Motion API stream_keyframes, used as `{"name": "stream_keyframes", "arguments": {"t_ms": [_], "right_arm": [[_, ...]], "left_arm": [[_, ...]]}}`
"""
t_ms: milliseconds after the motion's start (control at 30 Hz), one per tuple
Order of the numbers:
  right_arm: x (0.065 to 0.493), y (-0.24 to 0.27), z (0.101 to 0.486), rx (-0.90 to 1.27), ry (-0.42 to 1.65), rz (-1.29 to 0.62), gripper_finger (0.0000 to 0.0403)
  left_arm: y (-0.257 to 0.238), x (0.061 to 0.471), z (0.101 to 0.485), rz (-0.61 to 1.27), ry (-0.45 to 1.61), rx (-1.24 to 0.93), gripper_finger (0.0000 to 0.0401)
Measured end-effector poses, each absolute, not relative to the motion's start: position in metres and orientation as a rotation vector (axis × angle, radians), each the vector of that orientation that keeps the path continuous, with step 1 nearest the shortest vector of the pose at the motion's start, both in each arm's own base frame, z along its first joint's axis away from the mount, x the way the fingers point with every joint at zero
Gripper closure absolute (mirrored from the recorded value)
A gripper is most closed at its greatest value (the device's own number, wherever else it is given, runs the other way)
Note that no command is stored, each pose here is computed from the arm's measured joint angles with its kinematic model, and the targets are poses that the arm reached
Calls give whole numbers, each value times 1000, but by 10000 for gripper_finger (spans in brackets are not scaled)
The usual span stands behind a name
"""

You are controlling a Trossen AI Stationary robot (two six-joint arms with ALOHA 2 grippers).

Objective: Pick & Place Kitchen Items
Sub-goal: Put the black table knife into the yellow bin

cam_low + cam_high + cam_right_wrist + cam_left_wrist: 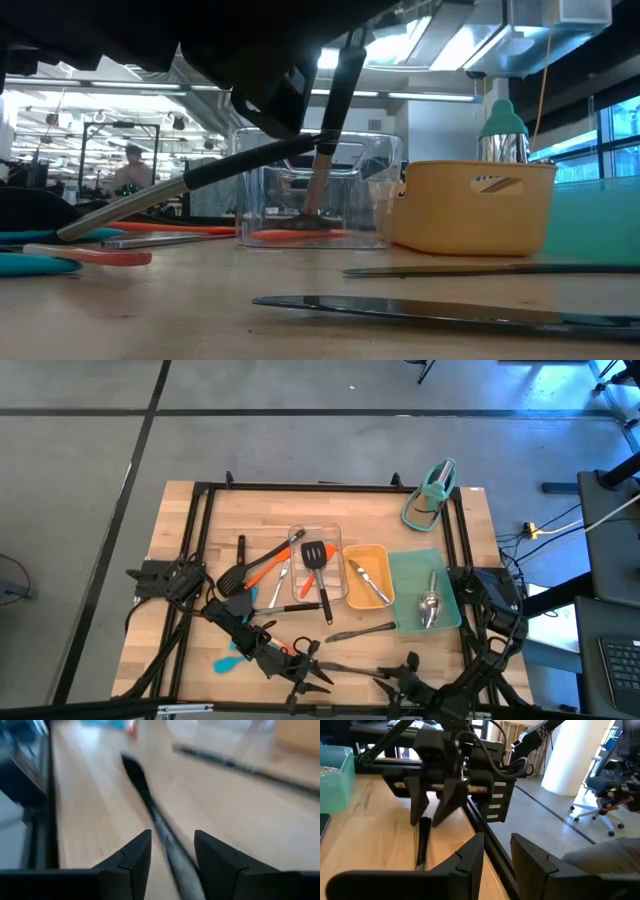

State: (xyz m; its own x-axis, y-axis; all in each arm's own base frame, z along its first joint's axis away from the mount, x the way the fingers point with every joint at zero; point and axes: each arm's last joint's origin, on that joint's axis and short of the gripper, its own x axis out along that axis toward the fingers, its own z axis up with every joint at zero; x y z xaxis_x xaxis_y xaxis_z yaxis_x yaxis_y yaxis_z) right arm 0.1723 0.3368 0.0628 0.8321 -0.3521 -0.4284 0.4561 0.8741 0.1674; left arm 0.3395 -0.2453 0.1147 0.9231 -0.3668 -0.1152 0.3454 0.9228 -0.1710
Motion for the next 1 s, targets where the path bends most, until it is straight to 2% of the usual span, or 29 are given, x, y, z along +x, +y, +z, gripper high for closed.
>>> {"name": "stream_keyframes", "arguments": {"t_ms": [200, 533, 1000], "right_arm": [[193, 336, 64, 172, 563, -391, 249], [197, 334, 63, 111, 571, -378, 249], [206, 334, 62, 138, 616, -355, 255]], "left_arm": [[-245, 339, 113, -365, 158, -145, 313], [-246, 338, 110, -360, 196, -155, 314], [-250, 335, 110, -370, 200, -161, 315]]}}
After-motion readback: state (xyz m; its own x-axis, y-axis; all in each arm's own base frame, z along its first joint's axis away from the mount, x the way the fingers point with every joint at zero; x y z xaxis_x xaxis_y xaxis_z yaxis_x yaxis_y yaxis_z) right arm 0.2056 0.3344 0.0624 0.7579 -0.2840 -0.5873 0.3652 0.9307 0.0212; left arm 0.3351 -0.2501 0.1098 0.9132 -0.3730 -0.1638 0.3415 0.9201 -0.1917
